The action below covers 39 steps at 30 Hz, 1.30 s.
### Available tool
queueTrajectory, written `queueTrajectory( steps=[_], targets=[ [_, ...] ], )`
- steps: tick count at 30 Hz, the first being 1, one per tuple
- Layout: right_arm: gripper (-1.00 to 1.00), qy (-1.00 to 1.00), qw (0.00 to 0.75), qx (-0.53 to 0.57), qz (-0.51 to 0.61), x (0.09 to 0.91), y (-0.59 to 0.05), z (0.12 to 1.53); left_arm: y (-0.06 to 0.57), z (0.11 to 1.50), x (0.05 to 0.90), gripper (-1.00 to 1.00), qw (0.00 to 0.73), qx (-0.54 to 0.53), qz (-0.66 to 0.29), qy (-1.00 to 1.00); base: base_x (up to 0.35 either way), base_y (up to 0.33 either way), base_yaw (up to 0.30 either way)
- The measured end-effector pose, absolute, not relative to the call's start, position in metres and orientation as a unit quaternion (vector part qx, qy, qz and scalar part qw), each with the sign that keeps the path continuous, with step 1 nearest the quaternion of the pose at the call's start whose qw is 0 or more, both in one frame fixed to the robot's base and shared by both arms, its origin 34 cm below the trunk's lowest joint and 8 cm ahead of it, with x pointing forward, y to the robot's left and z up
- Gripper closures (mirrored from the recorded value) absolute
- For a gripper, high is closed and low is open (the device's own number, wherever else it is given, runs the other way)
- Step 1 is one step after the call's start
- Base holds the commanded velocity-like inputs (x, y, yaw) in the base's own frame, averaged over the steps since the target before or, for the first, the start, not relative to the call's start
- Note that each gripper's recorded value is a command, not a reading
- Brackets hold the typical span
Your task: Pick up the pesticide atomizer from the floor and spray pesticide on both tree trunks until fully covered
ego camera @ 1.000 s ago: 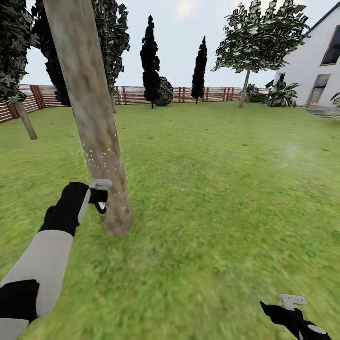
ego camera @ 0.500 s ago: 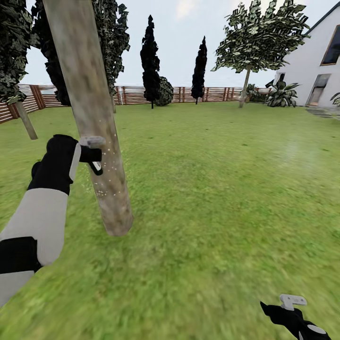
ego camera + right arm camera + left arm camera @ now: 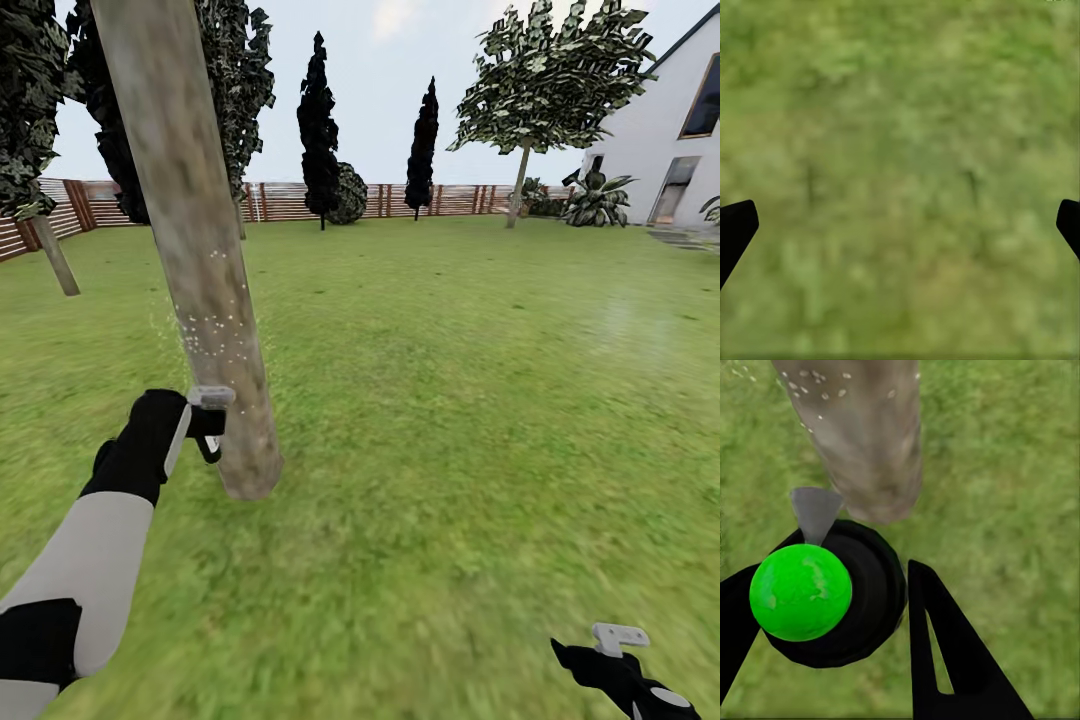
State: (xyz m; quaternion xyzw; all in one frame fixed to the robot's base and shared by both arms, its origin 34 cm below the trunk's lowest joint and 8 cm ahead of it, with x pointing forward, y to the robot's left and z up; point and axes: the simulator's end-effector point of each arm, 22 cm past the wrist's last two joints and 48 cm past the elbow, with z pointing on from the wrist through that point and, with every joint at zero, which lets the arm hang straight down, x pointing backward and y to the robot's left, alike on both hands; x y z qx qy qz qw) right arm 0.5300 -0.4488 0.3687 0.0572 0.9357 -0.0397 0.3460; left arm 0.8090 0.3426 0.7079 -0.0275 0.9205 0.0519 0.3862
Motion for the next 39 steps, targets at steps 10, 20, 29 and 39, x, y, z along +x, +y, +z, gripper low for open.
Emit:
queueTrajectory(
  steps=[10, 20, 29, 39],
  targets=[
    [-1.00, 0.936, 0.346, 0.058, -0.039, 0.530, -0.448, 0.369, 0.345, 0.677, 0.795, 1.00, 0.367, -0.026, 0.055, 0.928, 0.178, -0.062, 0.000],
    [-1.00, 0.935, 0.346, 0.058, -0.039, 0.530, -0.448, 0.369, 0.341, 0.673, 0.795, 1.00, 0.370, -0.023, 0.053, 0.927, 0.168, -0.217, 0.237],
    [-1.00, 0.935, 0.347, 0.058, -0.039, 0.530, -0.448, 0.369, 0.340, 0.672, 0.795, 1.00, 0.370, -0.023, 0.052, 0.927, 0.002, -0.273, 0.143],
    [-1.00, 0.935, 0.347, 0.058, -0.039, 0.531, -0.449, 0.369, 0.340, 0.671, 0.794, 1.00, 0.368, -0.023, 0.053, 0.928, 0.060, -0.274, 0.001]
  ],
)
